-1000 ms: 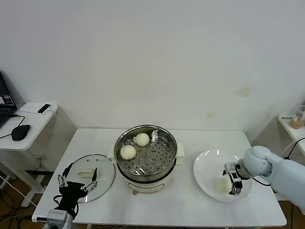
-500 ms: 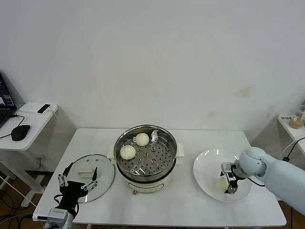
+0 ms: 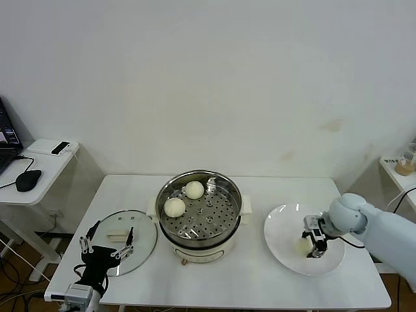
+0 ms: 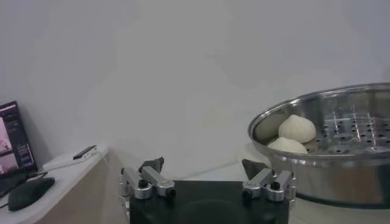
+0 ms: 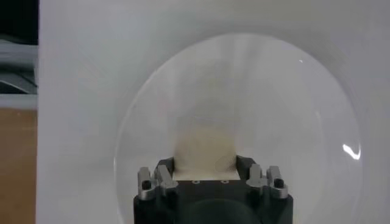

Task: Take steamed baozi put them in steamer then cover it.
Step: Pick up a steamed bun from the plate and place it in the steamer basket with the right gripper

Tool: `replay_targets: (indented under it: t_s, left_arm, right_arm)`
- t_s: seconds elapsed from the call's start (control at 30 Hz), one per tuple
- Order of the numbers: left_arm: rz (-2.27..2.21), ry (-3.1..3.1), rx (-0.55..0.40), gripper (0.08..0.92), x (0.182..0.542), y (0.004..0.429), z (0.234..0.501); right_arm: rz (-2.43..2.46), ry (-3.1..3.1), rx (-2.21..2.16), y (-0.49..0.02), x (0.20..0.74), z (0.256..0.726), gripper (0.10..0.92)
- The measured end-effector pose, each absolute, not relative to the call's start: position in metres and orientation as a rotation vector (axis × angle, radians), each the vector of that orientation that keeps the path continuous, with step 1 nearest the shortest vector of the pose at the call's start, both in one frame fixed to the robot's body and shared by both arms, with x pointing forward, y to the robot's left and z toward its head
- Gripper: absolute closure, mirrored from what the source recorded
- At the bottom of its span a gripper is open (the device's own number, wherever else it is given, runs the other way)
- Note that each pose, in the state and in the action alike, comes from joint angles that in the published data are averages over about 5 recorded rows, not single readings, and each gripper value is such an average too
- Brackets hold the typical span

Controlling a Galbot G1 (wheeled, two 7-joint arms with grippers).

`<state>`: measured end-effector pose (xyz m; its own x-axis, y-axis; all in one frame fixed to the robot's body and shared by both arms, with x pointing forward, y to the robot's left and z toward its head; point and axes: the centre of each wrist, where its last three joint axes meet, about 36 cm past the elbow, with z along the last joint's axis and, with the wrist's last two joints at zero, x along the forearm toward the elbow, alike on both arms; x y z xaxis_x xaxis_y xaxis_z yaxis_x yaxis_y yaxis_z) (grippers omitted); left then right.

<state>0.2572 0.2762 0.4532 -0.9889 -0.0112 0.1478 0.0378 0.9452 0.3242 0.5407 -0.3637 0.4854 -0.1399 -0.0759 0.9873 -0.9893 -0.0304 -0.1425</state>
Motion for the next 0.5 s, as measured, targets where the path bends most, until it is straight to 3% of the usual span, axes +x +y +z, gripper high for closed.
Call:
replay_targets:
  t_s: [0.5]
  left_arm:
    - [-0.500, -2.952, -0.035, 0.177, 0.256, 0.275, 0.454]
  right_arm:
    - [1.400, -1.534, 1.257, -0.331, 0.597, 0.606, 0.386]
